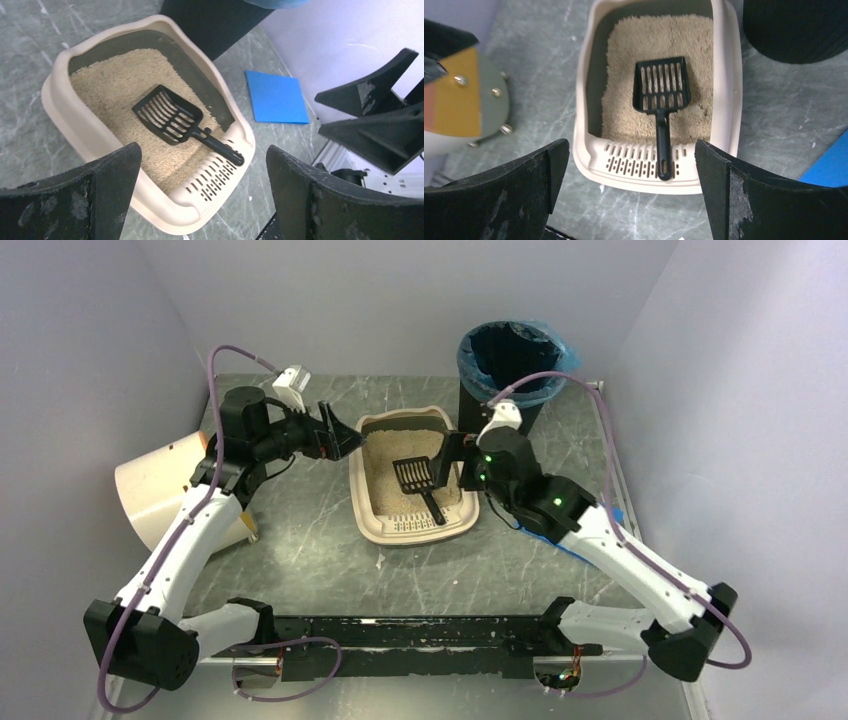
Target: Clean the litter box
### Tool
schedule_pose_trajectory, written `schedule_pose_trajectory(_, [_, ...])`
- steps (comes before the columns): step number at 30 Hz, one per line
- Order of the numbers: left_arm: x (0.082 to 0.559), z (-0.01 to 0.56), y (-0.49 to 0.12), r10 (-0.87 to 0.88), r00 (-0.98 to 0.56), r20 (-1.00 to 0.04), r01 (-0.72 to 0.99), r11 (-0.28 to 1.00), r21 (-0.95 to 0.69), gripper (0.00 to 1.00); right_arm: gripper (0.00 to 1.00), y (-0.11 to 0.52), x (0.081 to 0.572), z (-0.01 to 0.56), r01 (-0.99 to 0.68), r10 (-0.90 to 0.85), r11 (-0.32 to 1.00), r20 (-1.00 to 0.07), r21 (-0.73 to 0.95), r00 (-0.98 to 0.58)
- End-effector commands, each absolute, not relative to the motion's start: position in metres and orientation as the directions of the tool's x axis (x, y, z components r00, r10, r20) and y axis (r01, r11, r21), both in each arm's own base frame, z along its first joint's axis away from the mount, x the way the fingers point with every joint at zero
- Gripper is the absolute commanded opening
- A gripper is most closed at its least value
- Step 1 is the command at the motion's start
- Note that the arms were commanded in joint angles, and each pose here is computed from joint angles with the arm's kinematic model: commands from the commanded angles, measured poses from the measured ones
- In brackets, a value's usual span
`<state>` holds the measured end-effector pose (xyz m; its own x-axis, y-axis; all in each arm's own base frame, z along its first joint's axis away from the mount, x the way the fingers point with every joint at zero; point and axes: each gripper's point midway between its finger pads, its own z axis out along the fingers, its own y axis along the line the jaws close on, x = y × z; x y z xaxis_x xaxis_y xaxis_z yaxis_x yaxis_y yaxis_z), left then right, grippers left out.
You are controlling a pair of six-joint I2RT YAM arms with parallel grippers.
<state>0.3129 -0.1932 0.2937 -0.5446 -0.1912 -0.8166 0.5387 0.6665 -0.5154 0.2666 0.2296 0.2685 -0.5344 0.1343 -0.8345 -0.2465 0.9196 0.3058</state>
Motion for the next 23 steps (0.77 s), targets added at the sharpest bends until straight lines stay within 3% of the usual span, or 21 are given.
schedule_pose_trajectory(1, [0.291, 0.336, -0.206, -0.193, -0.481, -0.856, 0.662, 0.560, -0.498, 0.99, 1.00, 0.212, 0.264, 0.303, -0.223, 0.244, 0.904, -0.867, 0.366, -0.434])
schedule_pose_trajectory(23, [0.276, 0.319, -0.198, -0.181, -0.459, -0.870, 0.656, 0.591, -0.469, 0.99, 1.00, 0.196, 0.256, 0.321, -0.212, 0.313, 0.887, -0.872, 0.410, -0.377])
